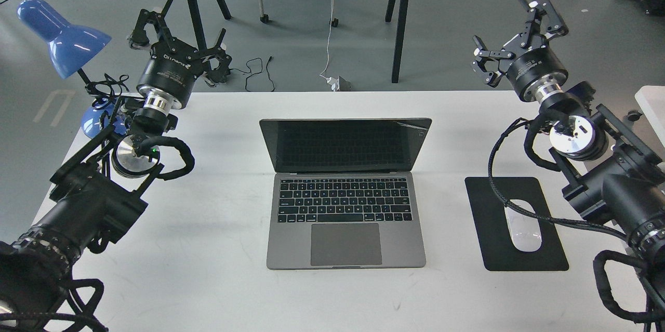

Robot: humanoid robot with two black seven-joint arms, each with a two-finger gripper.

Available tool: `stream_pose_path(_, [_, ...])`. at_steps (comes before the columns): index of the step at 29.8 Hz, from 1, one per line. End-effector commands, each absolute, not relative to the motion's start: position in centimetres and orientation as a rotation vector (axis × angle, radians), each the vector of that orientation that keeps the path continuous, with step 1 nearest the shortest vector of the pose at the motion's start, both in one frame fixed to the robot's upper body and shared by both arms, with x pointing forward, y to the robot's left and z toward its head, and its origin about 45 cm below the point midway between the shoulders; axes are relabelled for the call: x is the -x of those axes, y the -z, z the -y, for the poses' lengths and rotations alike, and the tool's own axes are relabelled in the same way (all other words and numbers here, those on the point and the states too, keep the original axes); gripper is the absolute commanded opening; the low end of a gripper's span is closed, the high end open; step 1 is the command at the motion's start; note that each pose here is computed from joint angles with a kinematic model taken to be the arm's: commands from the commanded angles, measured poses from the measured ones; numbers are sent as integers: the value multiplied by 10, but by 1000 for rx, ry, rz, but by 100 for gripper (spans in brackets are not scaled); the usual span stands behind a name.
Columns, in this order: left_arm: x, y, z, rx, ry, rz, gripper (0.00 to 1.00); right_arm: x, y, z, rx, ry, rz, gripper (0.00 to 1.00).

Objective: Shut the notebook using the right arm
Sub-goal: 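Move the right gripper over the open laptop's screen top edge, then push the laptop screen down toward the keyboard with the right gripper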

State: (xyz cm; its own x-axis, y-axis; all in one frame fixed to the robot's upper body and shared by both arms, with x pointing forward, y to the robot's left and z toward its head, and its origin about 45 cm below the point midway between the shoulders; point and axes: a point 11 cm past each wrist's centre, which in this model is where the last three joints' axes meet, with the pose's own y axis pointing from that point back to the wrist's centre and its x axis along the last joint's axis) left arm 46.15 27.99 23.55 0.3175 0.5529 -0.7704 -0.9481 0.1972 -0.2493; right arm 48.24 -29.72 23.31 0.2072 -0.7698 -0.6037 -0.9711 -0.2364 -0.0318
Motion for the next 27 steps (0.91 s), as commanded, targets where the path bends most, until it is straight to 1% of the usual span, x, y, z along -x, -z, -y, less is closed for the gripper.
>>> stream_pose_path(1, [-461,-236,-280,806,-1141,-597,100,-487,-221,257,2135,-731,-1579,100])
stream_pose_path(9, [-461,-236,-280,806,-1141,-597,100,-476,-209,215,2257,-769,-1490,100])
stream_pose_path(13, [-461,-235,-279,805,-1140,-597,100,-454,-198,195,2315,-814,-1399,100])
stream_pose_path(23, [-461,-234,-279,802,-1141,-598,100,-401,-168,208,2432,-880,-1350,100])
stream_pose_path(27, [-461,-234,-279,802,-1141,-598,100,-385,-161,214,2473,-896,-1340,100])
